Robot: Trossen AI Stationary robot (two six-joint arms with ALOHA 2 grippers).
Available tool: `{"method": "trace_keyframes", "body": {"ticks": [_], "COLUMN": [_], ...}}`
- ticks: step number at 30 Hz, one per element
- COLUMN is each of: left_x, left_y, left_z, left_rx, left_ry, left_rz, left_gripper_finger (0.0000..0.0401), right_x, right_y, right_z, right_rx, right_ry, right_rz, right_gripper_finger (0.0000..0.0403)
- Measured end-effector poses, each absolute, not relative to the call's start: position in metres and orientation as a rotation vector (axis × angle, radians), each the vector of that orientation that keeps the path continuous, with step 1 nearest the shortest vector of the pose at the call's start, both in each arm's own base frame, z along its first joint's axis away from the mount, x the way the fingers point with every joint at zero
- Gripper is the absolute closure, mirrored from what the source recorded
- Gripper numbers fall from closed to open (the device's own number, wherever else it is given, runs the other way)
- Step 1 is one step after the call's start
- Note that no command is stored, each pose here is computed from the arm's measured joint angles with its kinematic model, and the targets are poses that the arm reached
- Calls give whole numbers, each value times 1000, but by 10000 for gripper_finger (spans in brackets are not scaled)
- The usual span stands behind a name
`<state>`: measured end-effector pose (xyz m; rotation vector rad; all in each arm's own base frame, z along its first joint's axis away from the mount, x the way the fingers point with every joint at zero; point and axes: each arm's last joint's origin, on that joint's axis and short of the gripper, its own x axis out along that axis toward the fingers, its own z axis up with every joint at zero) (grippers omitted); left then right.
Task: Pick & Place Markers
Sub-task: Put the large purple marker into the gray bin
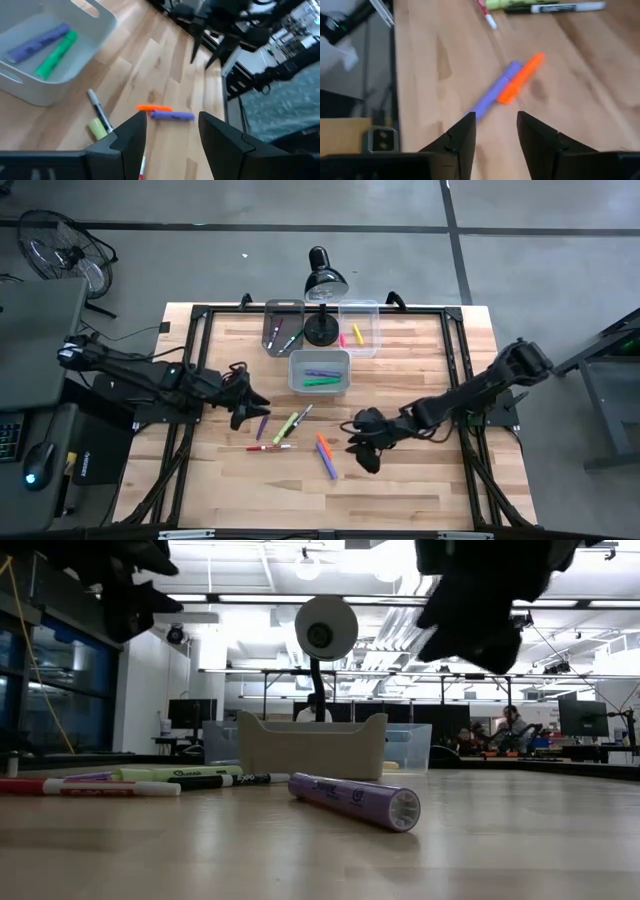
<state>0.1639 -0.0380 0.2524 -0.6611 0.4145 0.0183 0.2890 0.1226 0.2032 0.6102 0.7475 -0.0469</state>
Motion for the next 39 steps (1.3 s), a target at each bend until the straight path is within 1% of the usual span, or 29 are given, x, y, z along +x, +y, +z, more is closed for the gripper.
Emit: {"method": "trace_keyframes", "body": {"ticks": [6, 9, 10, 13, 18, 20, 24, 26, 30, 33, 39], "left_x": [159, 156, 154, 150, 146, 146, 145, 145, 145, 145, 145], "left_y": [-54, -61, -63, -69, -74, -74, -74, -74, -73, -74, -74], "left_z": [251, 250, 250, 250, 250, 249, 248, 248, 248, 248, 248], "left_rx": [-631, -596, -584, -573, -516, -496, -489, -484, -476, -477, -478], "left_ry": [458, 478, 488, 506, 520, 530, 538, 538, 536, 536, 543], "left_rz": [-74, -113, -125, -165, -238, -240, -233, -232, -232, -233, -245], "left_gripper_finger": [224, 224, 224, 224, 224, 224, 224, 224, 224, 224, 224], "right_x": [324, 346, 353, 372, 396, 403, 421, 427, 432, 433, 433], "right_y": [145, 155, 158, 161, 169, 171, 175, 177, 177, 177, 178], "right_z": [197, 197, 197, 196, 204, 200, 192, 183, 169, 169, 169], "right_rx": [627, 617, 628, 711, 826, 850, 925, 936, 943, 945, 974], "right_ry": [792, 864, 893, 989, 1072, 1108, 1168, 1230, 1329, 1345, 1333], "right_rz": [17, -13, -29, -158, -317, -379, -417, -441, -546, -597, -633], "right_gripper_finger": [263, 263, 263, 263, 263, 263, 263, 263, 263, 263, 263]}}
